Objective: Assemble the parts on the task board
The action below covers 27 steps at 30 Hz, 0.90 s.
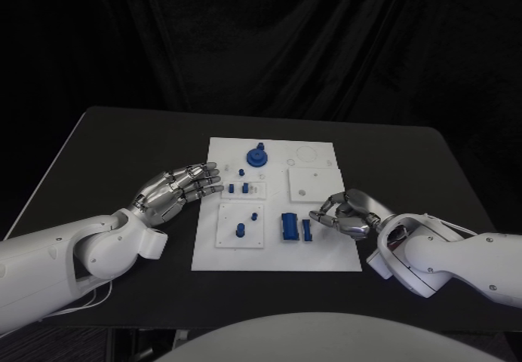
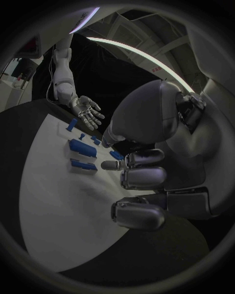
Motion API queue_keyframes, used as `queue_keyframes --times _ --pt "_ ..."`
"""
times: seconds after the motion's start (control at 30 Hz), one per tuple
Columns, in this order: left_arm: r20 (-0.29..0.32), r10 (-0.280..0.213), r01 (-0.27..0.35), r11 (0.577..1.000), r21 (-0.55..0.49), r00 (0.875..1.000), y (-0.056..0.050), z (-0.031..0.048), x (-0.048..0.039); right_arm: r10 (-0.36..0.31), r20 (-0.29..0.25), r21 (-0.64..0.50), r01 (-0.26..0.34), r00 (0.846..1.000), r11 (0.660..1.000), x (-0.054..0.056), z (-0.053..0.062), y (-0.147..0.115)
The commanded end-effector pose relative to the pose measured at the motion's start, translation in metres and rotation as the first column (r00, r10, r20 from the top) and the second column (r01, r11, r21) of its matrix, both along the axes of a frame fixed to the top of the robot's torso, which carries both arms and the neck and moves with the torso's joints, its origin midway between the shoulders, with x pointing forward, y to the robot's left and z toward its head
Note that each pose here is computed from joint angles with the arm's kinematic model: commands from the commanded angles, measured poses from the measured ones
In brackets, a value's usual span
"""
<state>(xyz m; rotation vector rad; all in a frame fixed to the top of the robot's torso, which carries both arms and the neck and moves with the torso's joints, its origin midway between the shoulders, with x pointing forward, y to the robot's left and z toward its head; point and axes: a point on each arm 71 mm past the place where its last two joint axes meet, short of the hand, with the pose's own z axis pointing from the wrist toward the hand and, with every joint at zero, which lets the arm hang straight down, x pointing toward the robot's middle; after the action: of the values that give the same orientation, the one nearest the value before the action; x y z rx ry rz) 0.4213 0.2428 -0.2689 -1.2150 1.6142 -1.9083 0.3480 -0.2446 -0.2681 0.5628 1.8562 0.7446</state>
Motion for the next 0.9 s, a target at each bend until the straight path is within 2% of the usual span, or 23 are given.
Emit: queue_keyframes --times 0.03,0.17,0.3,0.4,0.5,0.57,0.63,0.77,0.9 --pt "0.052 0.061 -0.06 0.998 -0.016 0.997 0.002 0.0051 -0.0006 -0.018 0.182 0.157 -0.011 0.983 0.988 0.01 0.023 -0.004" --pt "0.106 0.127 -0.125 0.992 -0.021 0.986 0.01 0.0121 -0.0012 -0.04 0.186 0.342 -0.026 0.982 0.939 0.034 0.04 -0.01" --pt "0.141 0.135 -0.13 0.991 -0.041 0.981 0.009 0.0185 0.0046 -0.019 0.21 0.458 -0.081 0.977 0.885 0.052 0.048 -0.011" --pt "0.162 0.133 -0.125 0.991 -0.055 0.978 0.006 0.021 0.0105 -0.006 0.211 0.524 -0.108 0.978 0.845 0.062 0.049 -0.011" --pt "0.194 0.13 -0.12 0.991 -0.063 0.972 0.003 0.022 0.0165 0.01 0.18 0.613 -0.12 0.984 0.781 0.073 0.046 -0.01" --pt "0.232 0.134 -0.124 0.991 -0.056 0.964 0.001 0.0216 0.022 0.027 0.167 0.675 -0.135 0.986 0.725 0.081 0.044 -0.009" --pt "0.259 0.141 -0.133 0.99 -0.046 0.956 0.0 0.0205 0.0263 0.032 0.173 0.704 -0.146 0.984 0.695 0.085 0.042 -0.009" --pt "0.314 0.16 -0.16 0.987 -0.026 0.936 -0.004 0.0147 0.0365 0.028 0.192 0.737 -0.162 0.981 0.657 0.092 0.031 -0.014" --pt "0.348 0.163 -0.171 0.985 -0.008 0.923 -0.007 0.0096 0.0413 0.017 0.186 0.743 -0.152 0.982 0.651 0.092 0.018 -0.017"
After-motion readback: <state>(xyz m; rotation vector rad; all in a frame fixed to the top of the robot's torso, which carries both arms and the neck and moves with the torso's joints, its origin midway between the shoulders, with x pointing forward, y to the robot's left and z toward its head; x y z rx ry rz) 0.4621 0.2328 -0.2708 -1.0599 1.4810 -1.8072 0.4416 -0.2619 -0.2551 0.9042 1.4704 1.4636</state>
